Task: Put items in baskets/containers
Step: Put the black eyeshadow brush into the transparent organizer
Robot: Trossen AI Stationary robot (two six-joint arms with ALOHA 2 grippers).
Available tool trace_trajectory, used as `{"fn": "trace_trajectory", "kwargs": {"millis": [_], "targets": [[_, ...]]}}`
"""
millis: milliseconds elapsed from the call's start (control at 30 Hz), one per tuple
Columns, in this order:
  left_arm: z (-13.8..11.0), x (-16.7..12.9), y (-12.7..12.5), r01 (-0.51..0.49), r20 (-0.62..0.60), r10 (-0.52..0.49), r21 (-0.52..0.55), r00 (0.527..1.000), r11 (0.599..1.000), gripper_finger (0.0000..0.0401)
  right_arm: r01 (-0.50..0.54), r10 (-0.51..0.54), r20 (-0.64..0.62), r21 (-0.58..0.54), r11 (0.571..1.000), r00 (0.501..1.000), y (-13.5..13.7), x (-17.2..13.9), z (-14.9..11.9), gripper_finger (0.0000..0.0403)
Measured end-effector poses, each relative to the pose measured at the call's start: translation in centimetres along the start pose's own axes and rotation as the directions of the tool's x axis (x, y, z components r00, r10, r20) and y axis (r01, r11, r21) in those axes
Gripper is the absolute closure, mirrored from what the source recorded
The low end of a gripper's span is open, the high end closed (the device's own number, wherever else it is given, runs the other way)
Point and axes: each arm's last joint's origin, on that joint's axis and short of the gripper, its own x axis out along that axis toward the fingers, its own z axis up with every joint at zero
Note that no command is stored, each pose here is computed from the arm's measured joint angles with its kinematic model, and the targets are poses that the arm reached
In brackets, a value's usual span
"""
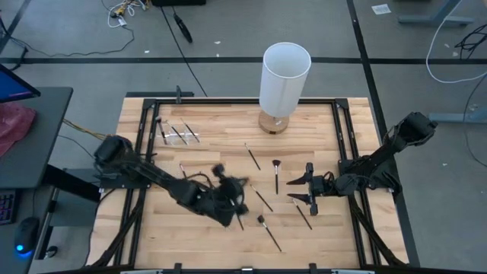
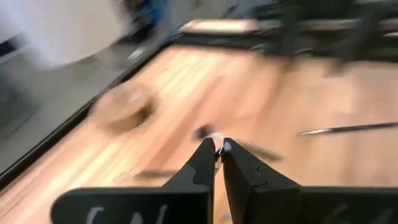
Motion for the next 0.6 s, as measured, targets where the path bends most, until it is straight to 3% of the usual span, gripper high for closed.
{"fn": "trace_trajectory", "kwargs": {"millis": [167,333,500,600], "targets": [[-0.1,-2.2,4.9,-0.189,-0.125,0.182,-0.045,0.975,0.981,0.0387,0.003,-0.003,-0.018,-0.009,1.0,1.0,0.0,0.1,-0.3,0.022],[-0.1,-4.6,9.8,-0.354,-0.231,0.329,-0.075,0.916,0.932,0.0384,0.006,-0.006,-0.032,-0.019,1.0,0.999,0.0,0.2,-0.6,0.0231],[0.3,-6.8,13.9,-0.468,-0.3,0.42,-0.11,0.857,0.877,0.0388,0.007,-0.008,-0.043,-0.028,1.0,0.999,0.1,0.3,-0.9,0.0238],[0.3,-7.7,16.1,-0.49,-0.315,0.426,-0.161,0.848,0.857,0.0387,0.008,-0.009,-0.044,-0.032,0.999,0.999,0.1,0.3,-0.9,0.0238]]}}
